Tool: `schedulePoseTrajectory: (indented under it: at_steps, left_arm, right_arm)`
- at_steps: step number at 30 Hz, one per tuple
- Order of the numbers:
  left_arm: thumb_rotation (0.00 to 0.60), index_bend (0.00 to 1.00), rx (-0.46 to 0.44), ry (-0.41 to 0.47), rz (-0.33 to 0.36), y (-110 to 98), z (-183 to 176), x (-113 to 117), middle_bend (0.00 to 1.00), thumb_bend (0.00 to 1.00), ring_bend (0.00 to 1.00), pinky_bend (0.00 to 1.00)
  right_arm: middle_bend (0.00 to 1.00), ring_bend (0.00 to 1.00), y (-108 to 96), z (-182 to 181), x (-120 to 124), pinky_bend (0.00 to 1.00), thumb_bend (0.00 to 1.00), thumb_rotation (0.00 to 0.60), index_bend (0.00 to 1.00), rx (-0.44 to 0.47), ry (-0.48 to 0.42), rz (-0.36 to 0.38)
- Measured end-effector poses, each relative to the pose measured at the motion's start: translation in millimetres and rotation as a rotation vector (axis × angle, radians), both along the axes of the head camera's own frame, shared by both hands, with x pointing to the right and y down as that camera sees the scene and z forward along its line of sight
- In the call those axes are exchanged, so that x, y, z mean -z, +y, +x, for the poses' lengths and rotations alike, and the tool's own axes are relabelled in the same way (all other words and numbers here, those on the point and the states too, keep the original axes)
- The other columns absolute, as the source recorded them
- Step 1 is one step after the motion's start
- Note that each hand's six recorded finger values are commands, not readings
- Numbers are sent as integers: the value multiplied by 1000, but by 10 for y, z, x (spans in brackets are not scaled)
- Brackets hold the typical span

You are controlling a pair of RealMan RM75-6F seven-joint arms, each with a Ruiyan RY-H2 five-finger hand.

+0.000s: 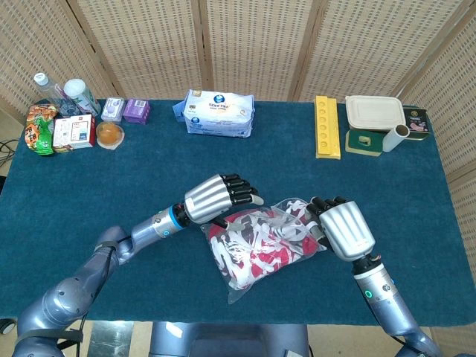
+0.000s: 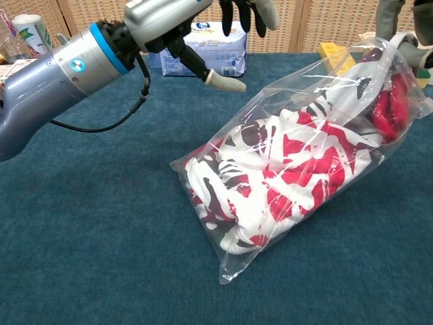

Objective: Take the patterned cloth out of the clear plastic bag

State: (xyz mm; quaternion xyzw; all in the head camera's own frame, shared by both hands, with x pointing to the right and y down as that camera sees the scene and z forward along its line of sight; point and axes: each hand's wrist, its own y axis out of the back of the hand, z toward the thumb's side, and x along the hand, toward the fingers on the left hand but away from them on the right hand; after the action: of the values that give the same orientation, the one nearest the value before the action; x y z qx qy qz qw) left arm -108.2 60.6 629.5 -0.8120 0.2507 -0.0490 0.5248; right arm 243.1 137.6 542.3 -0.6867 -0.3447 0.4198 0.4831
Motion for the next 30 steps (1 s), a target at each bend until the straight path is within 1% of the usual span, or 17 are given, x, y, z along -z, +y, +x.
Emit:
schedulePoseTrajectory:
  at_steps: [4,6,8,9,12,14,16,19,22,26,30]
  left_arm:
    - [598,330,41,-52,-13,-113,-230,-7,397,49,401,443]
    - [577,331,54,-85,-32,-147,-326,-28,397,48,379,413]
    - [539,352,66,-134,-61,-171,-427,-68,389,49,330,364]
    - [532,365,69,-159,-77,-174,-469,-90,379,49,311,348]
    - [511,431,74,-264,-139,-155,-610,-185,329,49,236,284]
    - [490,442,74,-351,-184,-110,-699,-264,288,49,179,241]
    - [486,442,73,-448,-222,-55,-788,-349,256,59,139,216]
    - [489,445,74,-575,-251,2,-912,-448,216,89,94,195]
    - [493,450,63,-668,-252,68,-951,-541,199,109,75,186]
    - [492,460,59,-722,-252,135,-926,-613,197,120,72,186]
    - [488,477,61,-721,-264,217,-826,-685,197,152,72,187]
  right_arm:
    - [505,648,-10,47,-26,627,632,600,721,-10,5,-6]
    - [505,648,-4,64,-44,627,633,600,721,-12,8,-10]
    - [505,648,4,68,-56,628,633,600,721,-11,8,-14]
    - [505,648,9,73,-68,629,633,600,721,-11,9,-18]
    - [505,648,22,87,-89,629,633,600,722,-12,11,-24]
    - [505,648,29,94,-102,629,634,600,723,-12,12,-29]
    - [505,649,36,95,-116,629,634,600,723,-11,14,-33]
    - [506,649,48,87,-130,630,635,600,726,-7,14,-39]
    - [507,649,58,80,-152,630,636,600,727,-5,15,-46]
    - [507,649,64,81,-157,630,636,600,727,-5,15,-48]
    - [508,649,69,90,-162,631,636,600,727,-6,13,-51]
